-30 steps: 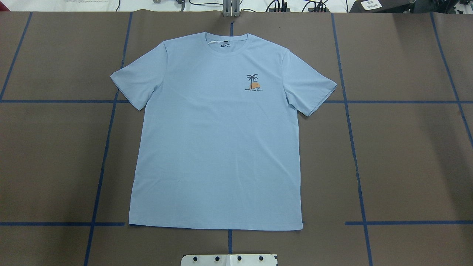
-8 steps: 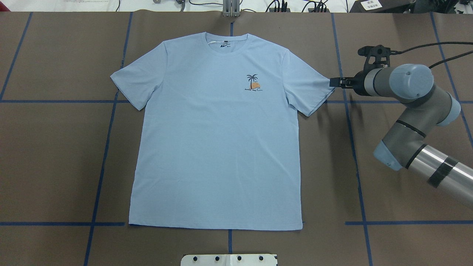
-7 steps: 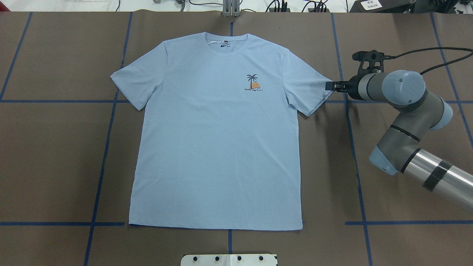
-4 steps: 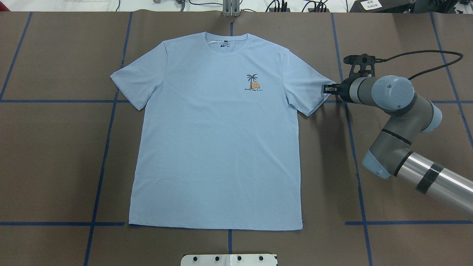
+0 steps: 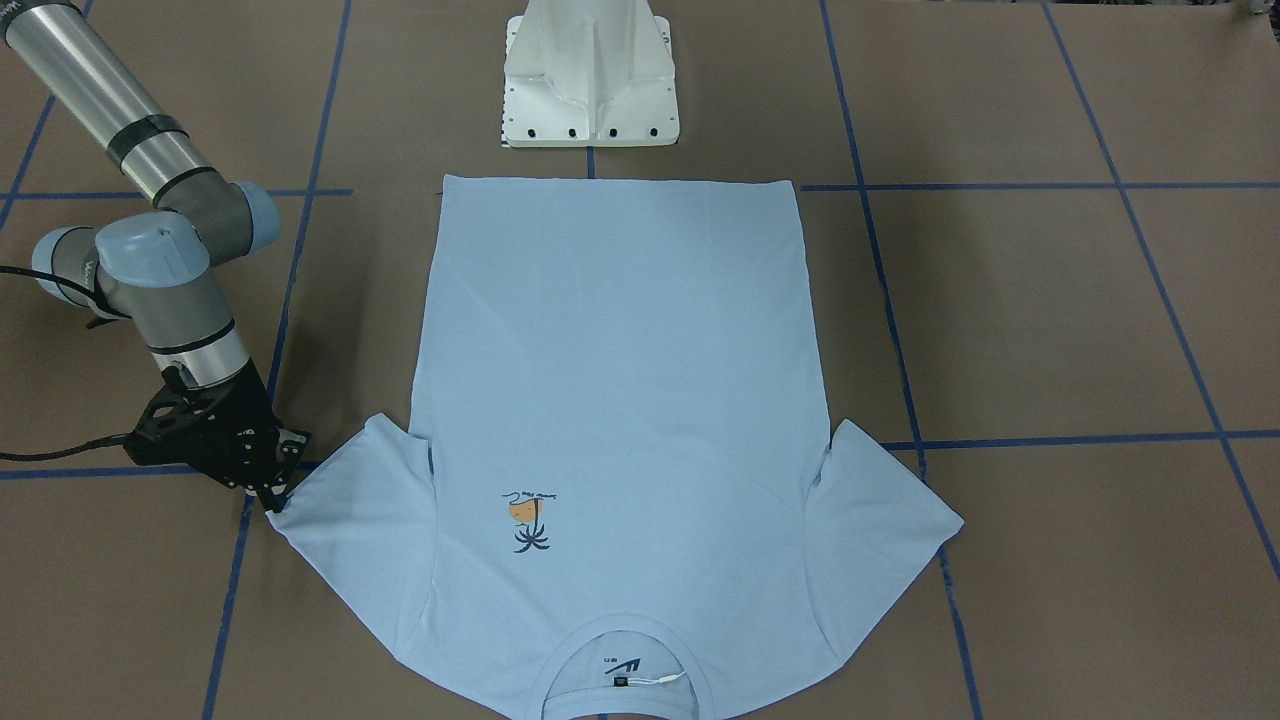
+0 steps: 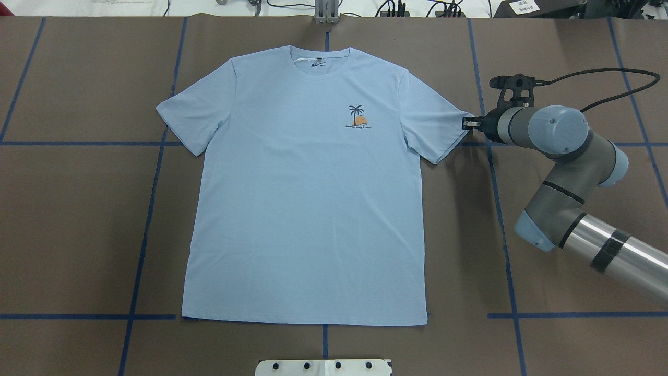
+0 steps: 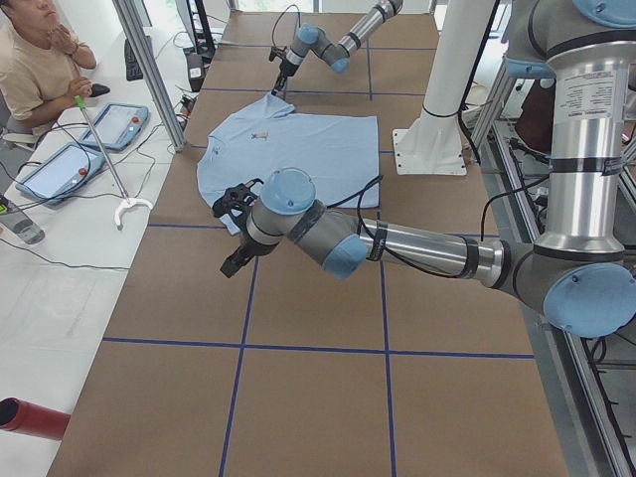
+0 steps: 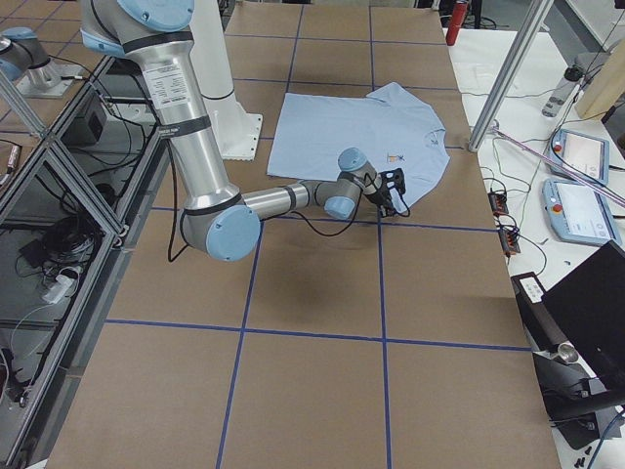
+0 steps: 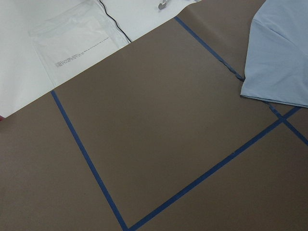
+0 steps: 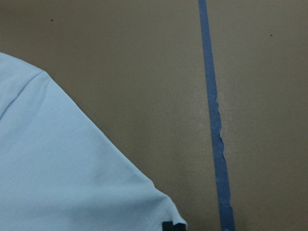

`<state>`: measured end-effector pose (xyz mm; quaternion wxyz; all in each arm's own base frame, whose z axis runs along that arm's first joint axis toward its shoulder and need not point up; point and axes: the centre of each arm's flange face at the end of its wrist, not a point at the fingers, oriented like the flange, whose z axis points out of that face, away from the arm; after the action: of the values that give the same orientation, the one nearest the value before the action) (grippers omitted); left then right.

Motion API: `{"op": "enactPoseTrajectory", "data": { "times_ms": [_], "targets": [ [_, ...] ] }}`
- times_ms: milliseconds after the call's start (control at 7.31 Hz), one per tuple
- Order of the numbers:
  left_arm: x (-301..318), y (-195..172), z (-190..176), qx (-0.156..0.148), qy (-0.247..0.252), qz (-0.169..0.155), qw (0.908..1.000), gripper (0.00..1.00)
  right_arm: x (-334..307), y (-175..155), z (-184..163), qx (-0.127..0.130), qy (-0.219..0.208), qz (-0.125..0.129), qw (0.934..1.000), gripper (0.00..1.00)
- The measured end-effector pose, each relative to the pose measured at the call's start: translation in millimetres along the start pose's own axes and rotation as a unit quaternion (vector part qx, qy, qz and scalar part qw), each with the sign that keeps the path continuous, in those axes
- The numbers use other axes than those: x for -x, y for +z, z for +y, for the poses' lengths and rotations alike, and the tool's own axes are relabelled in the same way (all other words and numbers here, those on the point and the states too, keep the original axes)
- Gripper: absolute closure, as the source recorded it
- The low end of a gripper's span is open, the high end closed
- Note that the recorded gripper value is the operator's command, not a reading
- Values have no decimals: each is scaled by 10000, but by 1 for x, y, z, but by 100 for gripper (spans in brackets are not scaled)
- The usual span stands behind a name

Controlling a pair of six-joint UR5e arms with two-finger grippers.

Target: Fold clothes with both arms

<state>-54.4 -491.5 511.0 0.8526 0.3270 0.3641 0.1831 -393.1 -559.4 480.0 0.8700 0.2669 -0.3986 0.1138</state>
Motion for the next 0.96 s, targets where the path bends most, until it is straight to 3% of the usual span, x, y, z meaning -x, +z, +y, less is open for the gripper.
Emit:
{"op": "enactPoseTrajectory", "data": {
  "times_ms": [411, 684, 958],
  "targets": [
    [0, 0, 1, 4, -3, 0, 10000, 0, 29, -6, -20, -85, 48, 12, 10000, 100],
    [0, 0, 1, 5, -3, -3, 10000, 0, 97, -17, -49, -68, 239, 486, 9985, 100],
    [1, 1, 1, 11, -10, 1, 10000, 0, 183, -29, -52, -156, 436, 795, 9958, 100]
  ]
}}
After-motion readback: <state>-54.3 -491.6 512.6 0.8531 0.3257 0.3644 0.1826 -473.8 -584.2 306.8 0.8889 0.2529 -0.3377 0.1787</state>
